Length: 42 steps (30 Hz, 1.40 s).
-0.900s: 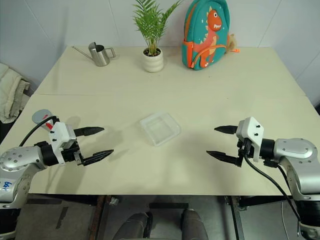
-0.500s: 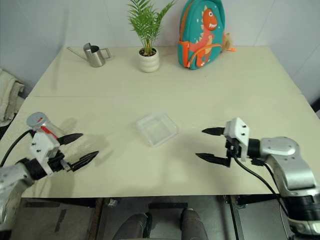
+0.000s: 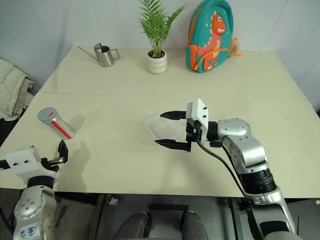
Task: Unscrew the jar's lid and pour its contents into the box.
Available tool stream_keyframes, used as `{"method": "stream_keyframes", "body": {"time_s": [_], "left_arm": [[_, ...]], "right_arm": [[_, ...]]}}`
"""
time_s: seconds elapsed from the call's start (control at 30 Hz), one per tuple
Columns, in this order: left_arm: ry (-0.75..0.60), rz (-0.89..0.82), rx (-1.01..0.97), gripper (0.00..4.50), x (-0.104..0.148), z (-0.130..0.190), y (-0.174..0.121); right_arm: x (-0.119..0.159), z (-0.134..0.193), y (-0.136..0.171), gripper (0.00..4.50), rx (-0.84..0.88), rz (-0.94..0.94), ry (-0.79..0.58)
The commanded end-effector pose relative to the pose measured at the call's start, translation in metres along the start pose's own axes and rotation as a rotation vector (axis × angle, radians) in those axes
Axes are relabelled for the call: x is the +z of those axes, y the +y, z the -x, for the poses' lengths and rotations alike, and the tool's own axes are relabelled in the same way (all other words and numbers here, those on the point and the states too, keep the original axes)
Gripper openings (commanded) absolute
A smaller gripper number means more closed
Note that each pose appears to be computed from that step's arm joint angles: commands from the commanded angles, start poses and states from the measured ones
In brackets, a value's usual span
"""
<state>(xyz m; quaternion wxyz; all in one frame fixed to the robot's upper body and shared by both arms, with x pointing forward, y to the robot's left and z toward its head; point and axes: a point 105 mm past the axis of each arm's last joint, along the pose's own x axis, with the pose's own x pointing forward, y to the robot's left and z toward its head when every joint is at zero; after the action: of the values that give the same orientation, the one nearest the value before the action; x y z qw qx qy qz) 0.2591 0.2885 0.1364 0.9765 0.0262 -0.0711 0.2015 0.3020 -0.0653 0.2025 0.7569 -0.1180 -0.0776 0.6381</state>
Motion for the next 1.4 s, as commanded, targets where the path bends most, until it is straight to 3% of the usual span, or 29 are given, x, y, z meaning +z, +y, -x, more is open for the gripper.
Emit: {"method": "stream_keyframes", "body": {"time_s": [0.03,0.4,0.77,1.3,1.4], "left_arm": [[-0.088,-0.031,0.001,4.48,0.021,-0.008,-0.013],[-0.056,0.052,0.265,4.48,0.016,-0.032,-0.010],[-0.013,0.062,0.329,4.48,0.001,-0.057,-0.005],[-0.070,0.035,0.330,4.48,0.009,-0.090,0.009],[-0.082,0.039,0.315,3.62,0.009,-0.093,0.009]], "right_arm": [[0.012,-0.009,0.002,4.50,-0.003,0.032,-0.035],[0.000,-0.013,0.003,4.50,-0.047,-0.019,-0.014],[-0.006,-0.012,0.004,4.50,-0.064,-0.025,-0.015],[-0.012,-0.007,0.002,4.50,-0.099,-0.030,-0.006],[-0.015,-0.005,0.001,4.50,-0.108,-0.029,0.003]]}}
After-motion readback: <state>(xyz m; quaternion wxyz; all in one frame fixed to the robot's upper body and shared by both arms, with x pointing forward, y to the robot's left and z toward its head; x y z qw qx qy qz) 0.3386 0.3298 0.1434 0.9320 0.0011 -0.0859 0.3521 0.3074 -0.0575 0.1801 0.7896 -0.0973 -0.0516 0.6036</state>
